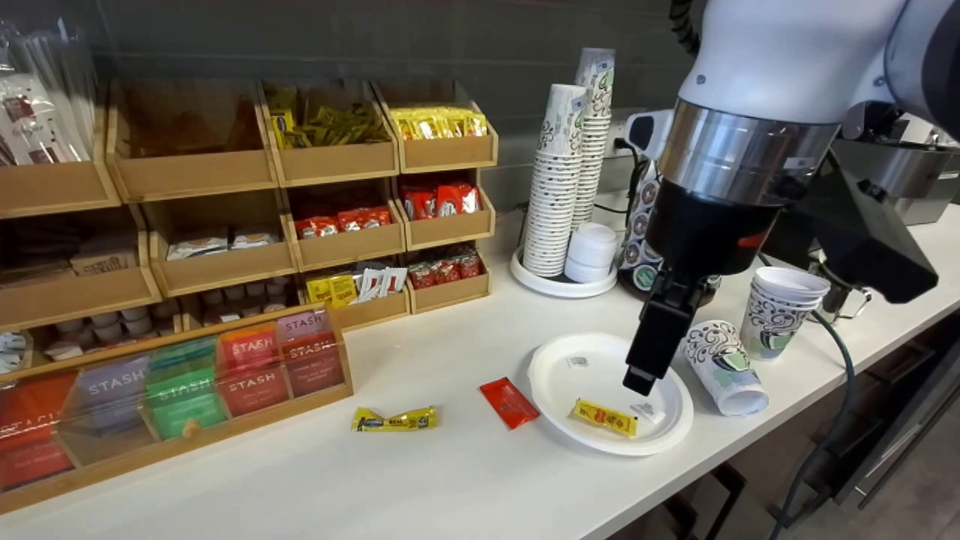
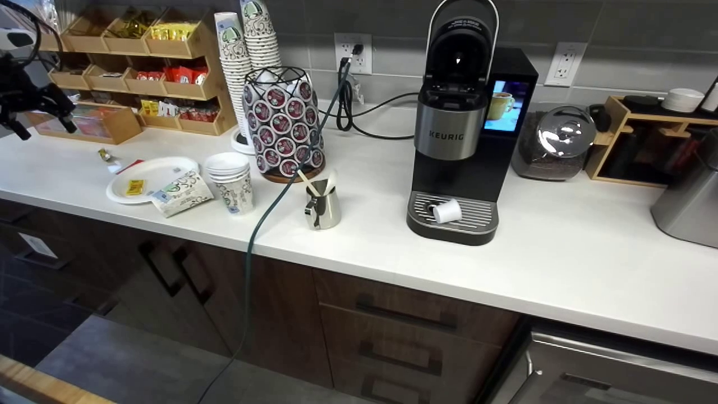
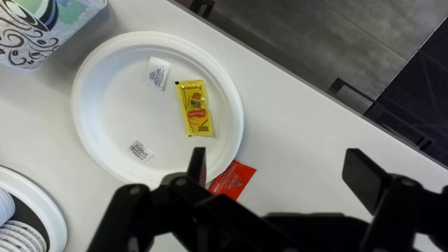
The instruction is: Put the sachet on the shelf
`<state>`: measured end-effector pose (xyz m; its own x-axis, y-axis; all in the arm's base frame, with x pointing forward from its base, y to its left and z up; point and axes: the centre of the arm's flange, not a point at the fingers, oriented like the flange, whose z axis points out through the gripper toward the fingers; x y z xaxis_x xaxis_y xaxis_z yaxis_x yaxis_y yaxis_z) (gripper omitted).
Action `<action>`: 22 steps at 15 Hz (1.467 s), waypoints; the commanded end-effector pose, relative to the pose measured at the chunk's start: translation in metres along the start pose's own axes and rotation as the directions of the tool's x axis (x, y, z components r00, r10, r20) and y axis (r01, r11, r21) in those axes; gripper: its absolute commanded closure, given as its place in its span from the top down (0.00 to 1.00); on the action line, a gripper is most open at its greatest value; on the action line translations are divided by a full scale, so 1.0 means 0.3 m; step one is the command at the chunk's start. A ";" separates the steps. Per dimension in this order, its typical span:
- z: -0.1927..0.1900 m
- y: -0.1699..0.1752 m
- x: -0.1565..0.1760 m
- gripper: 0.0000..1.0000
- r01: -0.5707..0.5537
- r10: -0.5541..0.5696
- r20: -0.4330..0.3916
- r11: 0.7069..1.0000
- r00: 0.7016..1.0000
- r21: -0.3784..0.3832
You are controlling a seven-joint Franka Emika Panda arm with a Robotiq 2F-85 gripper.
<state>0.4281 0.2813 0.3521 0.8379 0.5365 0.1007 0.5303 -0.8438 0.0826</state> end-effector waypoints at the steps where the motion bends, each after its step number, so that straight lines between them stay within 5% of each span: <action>1: 0.117 -0.020 0.032 1.00 0.022 -0.022 0.035 1.000 0.999 0.007; 11: 0.493 0.075 0.175 1.00 -0.005 -0.025 -0.120 0.971 0.992 -0.238; 12: 0.387 0.088 0.097 1.00 0.019 -0.042 -0.119 0.982 0.992 -0.189; 19: 0.477 0.118 0.120 1.00 0.007 -0.029 -0.116 0.983 0.993 -0.186; 22: 0.526 0.133 0.122 0.91 -0.008 -0.011 -0.103 0.982 0.995 -0.186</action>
<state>0.4918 0.2652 0.2229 0.8072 0.5564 0.1971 0.5003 -0.8221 0.2717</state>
